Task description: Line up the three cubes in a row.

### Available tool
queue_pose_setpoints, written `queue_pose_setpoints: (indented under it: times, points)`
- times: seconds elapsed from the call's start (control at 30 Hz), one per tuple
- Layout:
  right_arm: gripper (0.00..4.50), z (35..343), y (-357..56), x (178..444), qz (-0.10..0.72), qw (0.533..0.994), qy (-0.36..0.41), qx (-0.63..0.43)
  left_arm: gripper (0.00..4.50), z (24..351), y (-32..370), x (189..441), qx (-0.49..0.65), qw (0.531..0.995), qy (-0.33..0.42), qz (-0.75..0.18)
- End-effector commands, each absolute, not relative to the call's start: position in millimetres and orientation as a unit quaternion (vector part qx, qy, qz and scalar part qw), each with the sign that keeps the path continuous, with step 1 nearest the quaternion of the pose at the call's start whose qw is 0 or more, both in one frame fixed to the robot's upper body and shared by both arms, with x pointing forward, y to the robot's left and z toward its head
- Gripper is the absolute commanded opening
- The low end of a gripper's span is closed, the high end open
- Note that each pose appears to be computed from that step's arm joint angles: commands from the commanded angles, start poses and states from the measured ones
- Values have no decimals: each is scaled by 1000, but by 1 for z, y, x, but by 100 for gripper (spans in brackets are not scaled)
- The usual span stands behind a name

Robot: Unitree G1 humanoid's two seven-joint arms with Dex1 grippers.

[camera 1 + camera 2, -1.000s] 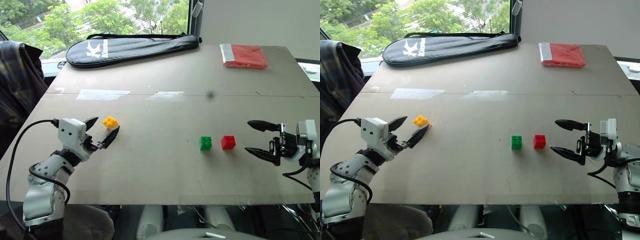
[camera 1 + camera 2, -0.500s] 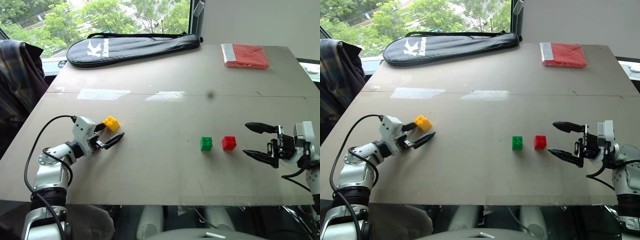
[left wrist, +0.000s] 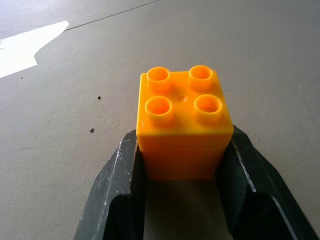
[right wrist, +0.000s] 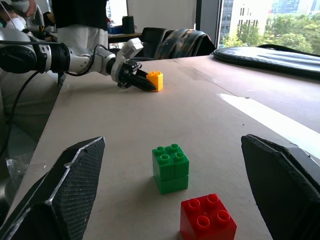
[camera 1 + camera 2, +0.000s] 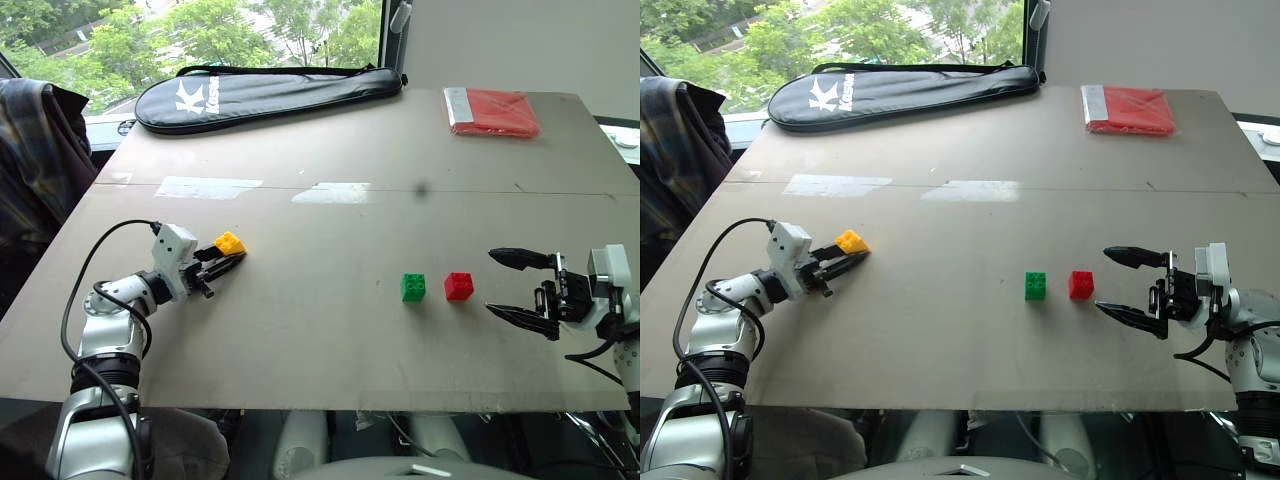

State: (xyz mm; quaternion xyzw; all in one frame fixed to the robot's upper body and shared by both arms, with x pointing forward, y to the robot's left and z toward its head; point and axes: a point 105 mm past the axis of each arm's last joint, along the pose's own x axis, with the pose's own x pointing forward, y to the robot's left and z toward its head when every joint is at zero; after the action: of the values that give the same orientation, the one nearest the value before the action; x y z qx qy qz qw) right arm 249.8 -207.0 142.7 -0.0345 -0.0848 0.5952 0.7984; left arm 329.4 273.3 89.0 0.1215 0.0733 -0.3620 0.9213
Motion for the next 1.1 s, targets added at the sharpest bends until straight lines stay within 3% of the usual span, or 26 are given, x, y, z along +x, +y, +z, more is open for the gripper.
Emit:
queue_pose_setpoints:
  times: [0.03, 0.3, 0.5, 0.73, 1.1]
  points:
    - [450, 151, -213, 247, 594, 797, -97, -46, 128, 100, 227, 327, 168, 861, 62, -475]
    - [450, 143, -218, 243, 590, 802, -84, -49, 128, 111, 132, 319, 220, 724, 19, -654]
    - [450, 138, -225, 236, 578, 811, -72, -58, 128, 105, 100, 315, 252, 647, 16, -720]
    - [450, 137, -228, 230, 562, 822, -74, -62, 128, 99, 81, 319, 251, 637, 29, -728]
    - [450, 138, -229, 230, 552, 827, -78, -65, 128, 87, 78, 318, 229, 662, 43, -712]
